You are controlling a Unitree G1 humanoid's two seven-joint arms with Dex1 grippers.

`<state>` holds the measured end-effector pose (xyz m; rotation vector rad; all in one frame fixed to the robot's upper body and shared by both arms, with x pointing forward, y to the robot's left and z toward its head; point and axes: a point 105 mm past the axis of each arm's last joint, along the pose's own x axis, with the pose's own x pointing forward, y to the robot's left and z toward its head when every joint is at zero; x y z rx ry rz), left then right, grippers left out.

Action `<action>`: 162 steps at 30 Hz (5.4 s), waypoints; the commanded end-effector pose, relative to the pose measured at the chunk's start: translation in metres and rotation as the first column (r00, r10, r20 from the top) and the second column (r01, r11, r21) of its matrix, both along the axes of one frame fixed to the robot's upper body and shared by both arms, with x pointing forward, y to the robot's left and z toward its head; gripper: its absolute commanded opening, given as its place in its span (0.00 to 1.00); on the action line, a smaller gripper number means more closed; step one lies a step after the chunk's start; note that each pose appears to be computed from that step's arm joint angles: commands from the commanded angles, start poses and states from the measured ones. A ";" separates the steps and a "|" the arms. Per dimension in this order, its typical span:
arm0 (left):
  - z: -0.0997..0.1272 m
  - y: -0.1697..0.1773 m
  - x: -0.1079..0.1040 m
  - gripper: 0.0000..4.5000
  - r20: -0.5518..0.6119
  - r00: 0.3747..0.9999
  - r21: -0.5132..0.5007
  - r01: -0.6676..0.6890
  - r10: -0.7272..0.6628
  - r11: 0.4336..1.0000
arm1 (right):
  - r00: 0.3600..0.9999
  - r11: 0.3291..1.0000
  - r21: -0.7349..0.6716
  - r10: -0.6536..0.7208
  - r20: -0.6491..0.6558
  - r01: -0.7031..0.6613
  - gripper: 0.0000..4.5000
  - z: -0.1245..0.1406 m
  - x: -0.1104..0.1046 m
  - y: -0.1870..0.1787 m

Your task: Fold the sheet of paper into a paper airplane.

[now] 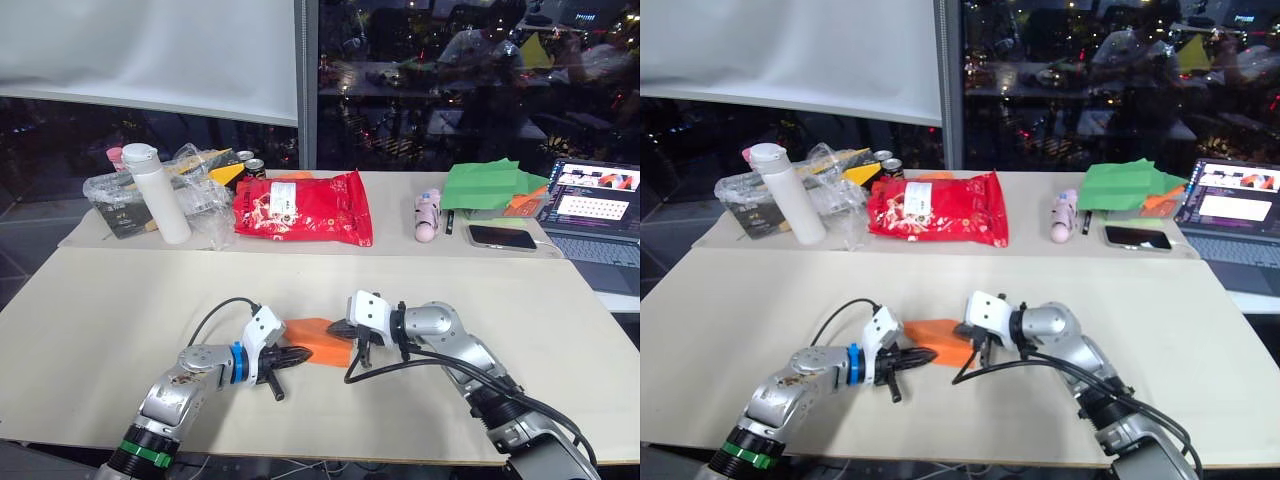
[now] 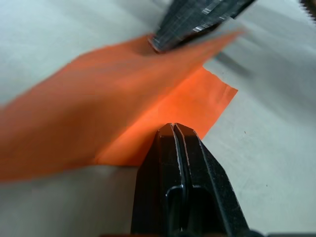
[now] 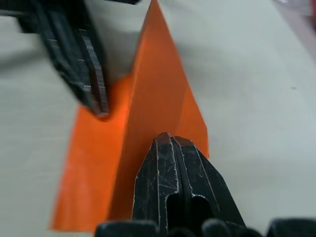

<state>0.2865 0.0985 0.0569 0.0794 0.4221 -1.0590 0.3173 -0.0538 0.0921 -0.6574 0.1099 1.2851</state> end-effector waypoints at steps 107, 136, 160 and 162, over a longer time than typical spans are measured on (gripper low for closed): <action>-0.013 0.018 -0.008 0.00 0.040 0.991 0.156 0.119 -0.126 0.981 | 0.614 0.899 0.075 -0.231 -0.755 0.431 0.66 -0.012 -0.028 -0.031; -0.016 0.011 -0.015 0.00 0.054 0.994 0.132 0.089 -0.097 0.987 | 0.542 0.808 -0.304 -0.571 -0.617 0.505 0.66 0.005 -0.013 -0.015; -0.019 0.020 -0.016 0.00 0.049 0.996 0.141 0.066 -0.073 0.988 | 0.636 0.855 -0.295 -0.515 -0.575 0.426 0.66 -0.003 -0.010 0.022; -0.019 0.020 -0.017 0.00 0.048 0.996 0.141 0.065 -0.072 0.988 | 0.632 0.859 -0.283 -0.506 -0.587 0.426 0.66 -0.001 -0.009 0.022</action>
